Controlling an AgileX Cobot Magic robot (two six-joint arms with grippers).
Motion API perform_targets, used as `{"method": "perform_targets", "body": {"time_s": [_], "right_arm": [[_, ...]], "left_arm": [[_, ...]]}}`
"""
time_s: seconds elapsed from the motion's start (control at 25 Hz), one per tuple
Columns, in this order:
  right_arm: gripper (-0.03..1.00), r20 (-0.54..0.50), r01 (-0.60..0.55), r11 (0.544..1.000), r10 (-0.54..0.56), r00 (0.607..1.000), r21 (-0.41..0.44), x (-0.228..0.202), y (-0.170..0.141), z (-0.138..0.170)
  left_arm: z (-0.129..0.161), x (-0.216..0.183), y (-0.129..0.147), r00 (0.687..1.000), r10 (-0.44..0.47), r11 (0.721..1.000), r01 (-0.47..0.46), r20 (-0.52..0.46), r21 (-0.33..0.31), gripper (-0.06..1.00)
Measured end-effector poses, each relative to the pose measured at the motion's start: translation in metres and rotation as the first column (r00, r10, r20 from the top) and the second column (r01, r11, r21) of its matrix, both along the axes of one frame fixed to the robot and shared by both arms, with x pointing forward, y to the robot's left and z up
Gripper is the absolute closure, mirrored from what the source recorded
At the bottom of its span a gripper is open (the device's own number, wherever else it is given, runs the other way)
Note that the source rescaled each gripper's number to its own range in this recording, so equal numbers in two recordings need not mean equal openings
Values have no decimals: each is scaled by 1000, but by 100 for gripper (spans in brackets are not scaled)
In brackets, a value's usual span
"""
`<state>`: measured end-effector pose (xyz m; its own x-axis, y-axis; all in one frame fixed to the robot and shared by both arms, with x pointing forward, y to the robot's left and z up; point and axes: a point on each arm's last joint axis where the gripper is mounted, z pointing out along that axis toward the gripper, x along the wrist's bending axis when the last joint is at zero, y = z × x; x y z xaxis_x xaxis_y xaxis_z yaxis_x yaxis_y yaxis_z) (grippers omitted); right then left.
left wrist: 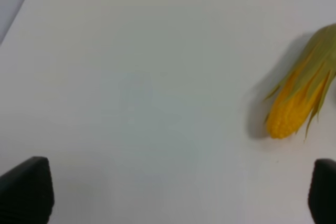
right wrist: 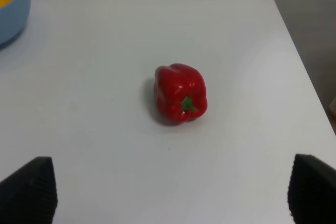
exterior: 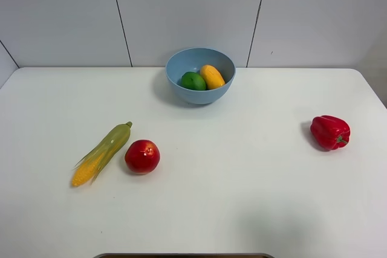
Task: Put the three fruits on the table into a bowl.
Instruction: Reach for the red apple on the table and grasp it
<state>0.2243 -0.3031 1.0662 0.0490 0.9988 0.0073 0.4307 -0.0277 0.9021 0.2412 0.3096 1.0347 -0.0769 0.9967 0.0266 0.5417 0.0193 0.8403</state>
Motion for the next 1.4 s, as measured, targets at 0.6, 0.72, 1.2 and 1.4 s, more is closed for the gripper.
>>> {"method": "perform_targets", "body": {"time_s": [0.6, 0.72, 1.2, 1.4], "right_arm": [[-1, 0, 0, 1000, 0, 1000, 0, 0, 0, 0], [-1, 0, 0, 1000, 0, 1000, 0, 0, 0, 0], [-1, 0, 0, 1000, 0, 1000, 0, 0, 0, 0], [-1, 0, 0, 1000, 0, 1000, 0, 0, 0, 0]], "left_arm": [[107, 68, -3, 983, -140, 974, 159, -122, 162, -6], [120, 91, -5, 972, -168, 966, 196, -165, 169, -6], [106, 186, -45, 847, -367, 906, 419, -386, 59, -6], [92, 203, -88, 743, -489, 798, 593, -456, 110, -6]]}}
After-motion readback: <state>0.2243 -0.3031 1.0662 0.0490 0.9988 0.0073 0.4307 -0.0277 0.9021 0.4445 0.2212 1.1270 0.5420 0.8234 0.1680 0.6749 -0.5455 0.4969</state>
